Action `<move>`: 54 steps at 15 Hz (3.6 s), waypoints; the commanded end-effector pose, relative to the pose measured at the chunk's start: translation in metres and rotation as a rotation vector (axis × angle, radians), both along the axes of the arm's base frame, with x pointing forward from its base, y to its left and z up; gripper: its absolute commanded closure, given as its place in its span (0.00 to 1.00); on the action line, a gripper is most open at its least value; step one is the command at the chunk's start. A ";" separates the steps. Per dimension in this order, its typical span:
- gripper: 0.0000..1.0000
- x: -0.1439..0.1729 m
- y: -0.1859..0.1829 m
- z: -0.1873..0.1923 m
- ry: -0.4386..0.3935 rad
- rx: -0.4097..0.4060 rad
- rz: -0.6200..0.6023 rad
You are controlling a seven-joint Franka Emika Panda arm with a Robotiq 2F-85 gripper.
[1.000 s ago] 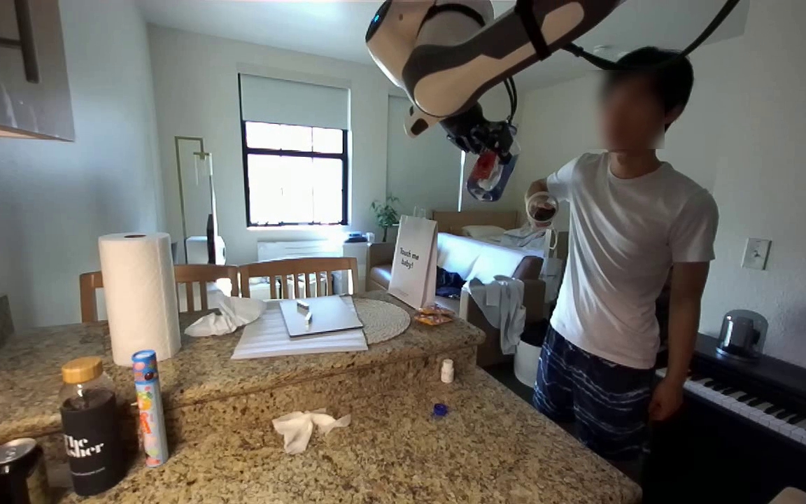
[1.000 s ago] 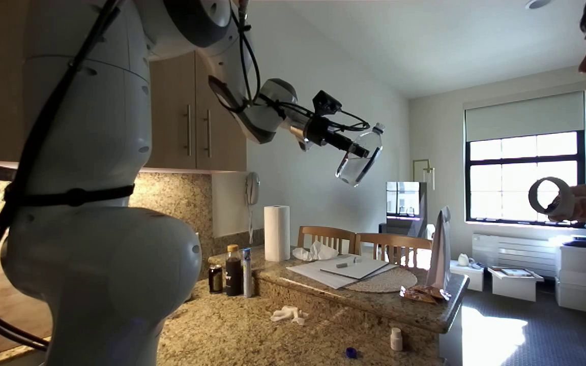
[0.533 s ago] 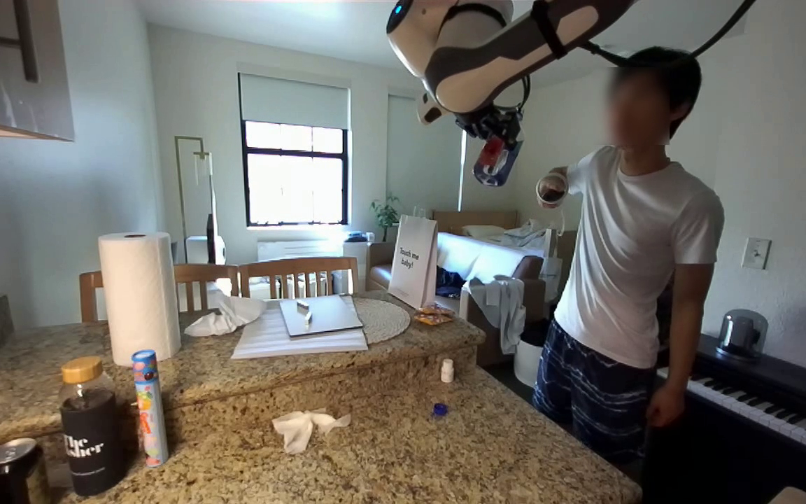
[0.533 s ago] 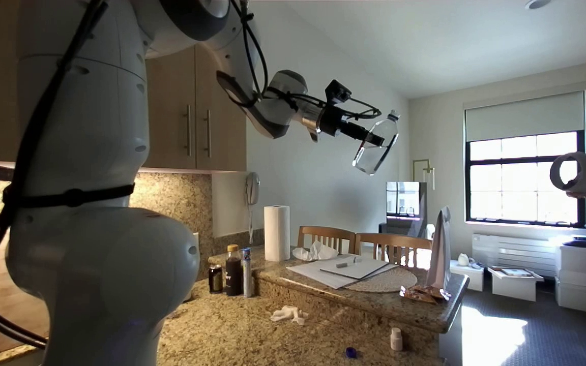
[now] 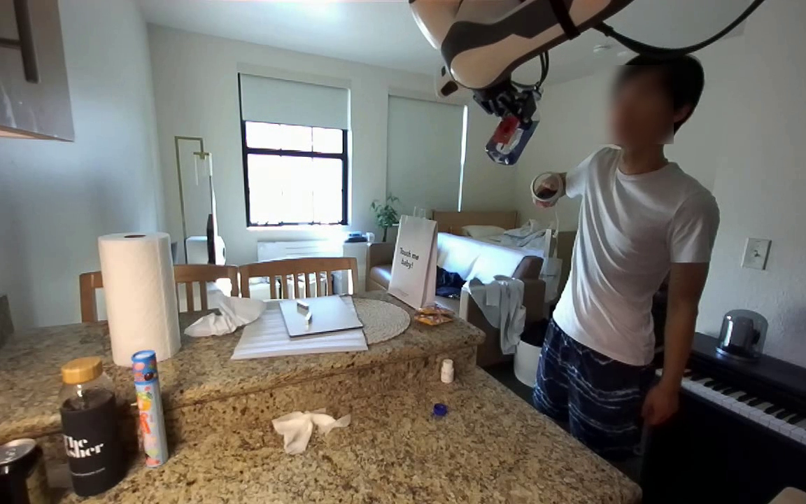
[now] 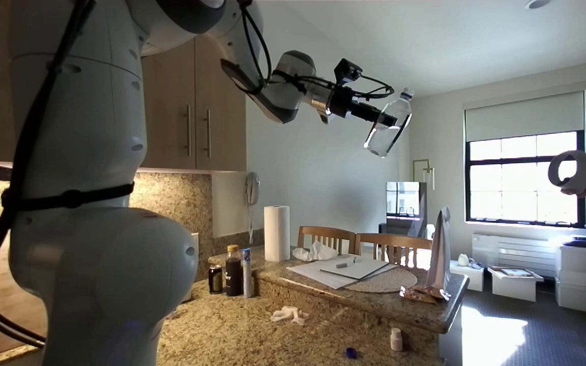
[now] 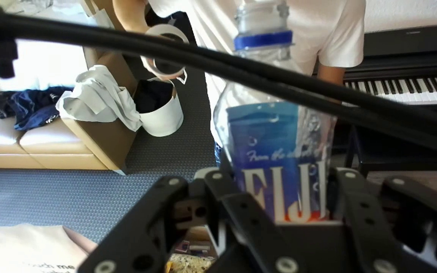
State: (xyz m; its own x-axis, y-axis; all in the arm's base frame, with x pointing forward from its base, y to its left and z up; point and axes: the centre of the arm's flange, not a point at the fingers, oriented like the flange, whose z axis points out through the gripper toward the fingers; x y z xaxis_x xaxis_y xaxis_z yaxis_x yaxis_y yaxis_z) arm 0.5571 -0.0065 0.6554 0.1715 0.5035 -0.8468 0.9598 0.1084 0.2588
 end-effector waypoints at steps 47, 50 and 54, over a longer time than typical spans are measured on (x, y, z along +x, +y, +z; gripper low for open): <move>0.78 -0.043 0.018 0.132 0.158 0.343 0.058; 0.78 -0.046 0.010 0.143 0.181 0.390 0.079; 0.78 -0.045 0.003 0.156 0.225 0.416 0.097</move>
